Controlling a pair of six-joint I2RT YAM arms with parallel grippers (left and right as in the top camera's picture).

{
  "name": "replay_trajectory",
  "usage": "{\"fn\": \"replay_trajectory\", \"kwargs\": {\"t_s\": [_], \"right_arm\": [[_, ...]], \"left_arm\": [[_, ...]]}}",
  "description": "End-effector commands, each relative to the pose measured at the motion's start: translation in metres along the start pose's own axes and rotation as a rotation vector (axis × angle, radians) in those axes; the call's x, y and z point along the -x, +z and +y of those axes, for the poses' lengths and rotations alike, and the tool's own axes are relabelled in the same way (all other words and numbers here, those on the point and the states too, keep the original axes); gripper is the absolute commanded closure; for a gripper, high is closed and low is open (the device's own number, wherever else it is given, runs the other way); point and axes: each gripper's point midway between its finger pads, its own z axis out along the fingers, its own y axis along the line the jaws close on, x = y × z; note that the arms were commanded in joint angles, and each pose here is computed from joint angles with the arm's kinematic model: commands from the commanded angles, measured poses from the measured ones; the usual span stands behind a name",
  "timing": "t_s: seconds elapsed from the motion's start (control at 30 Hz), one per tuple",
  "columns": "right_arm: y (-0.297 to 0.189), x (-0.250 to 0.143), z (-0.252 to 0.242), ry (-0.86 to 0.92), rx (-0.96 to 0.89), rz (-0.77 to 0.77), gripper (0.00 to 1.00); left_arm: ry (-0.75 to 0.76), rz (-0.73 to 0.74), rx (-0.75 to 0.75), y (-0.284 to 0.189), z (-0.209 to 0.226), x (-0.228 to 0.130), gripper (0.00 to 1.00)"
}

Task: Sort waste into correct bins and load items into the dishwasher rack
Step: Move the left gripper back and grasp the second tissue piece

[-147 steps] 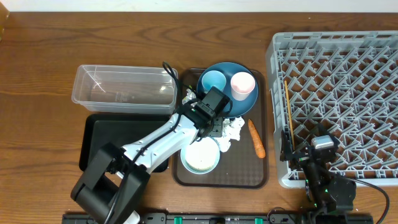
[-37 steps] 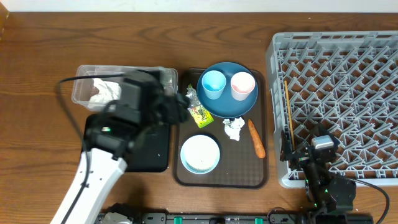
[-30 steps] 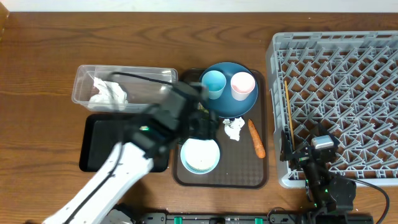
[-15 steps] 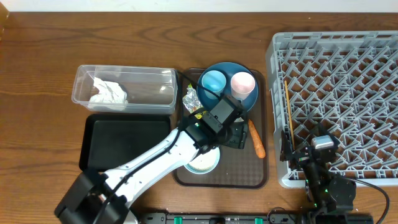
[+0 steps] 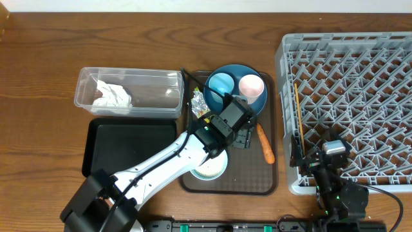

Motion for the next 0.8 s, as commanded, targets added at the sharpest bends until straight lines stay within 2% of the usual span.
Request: {"fn": "replay_trajectory", "kwargs": {"t_s": [0.0, 0.43, 0.47, 0.53, 0.57, 0.63, 0.7, 0.77], "right_arm": [[0.0, 0.0, 0.001, -0.009, 0.003, -0.001, 0.01], [0.0, 0.0, 0.001, -0.009, 0.003, -0.001, 0.01], [0.0, 0.0, 0.001, -0.009, 0.003, -0.001, 0.01], [0.0, 0.0, 0.001, -0.009, 0.003, -0.001, 0.01], [0.0, 0.0, 0.001, -0.009, 0.003, -0.001, 0.01], [0.0, 0.0, 0.001, -0.01, 0.003, -0.001, 0.01], [0.0, 0.0, 0.001, -0.009, 0.003, -0.001, 0.01], [0.0, 0.0, 0.001, -0.009, 0.003, -0.001, 0.01]], "left_arm": [[-0.009, -0.011, 0.033, 0.008, 0.003, 0.005, 0.29], [-0.053, 0.074, 0.082, 0.059, 0.015, -0.018, 0.29], [-0.053, 0.076, 0.085, 0.06, 0.015, -0.019, 0.34], [-0.053, 0.076, 0.084, 0.061, 0.015, -0.019, 0.57], [-0.053, 0.074, 0.083, 0.061, 0.015, -0.018, 0.66], [-0.053, 0.073, 0.082, 0.06, 0.015, -0.018, 0.76], [-0.053, 0.072, 0.081, 0.06, 0.014, -0.018, 0.81], [-0.053, 0.071, 0.08, 0.059, 0.014, -0.018, 0.94]]}}
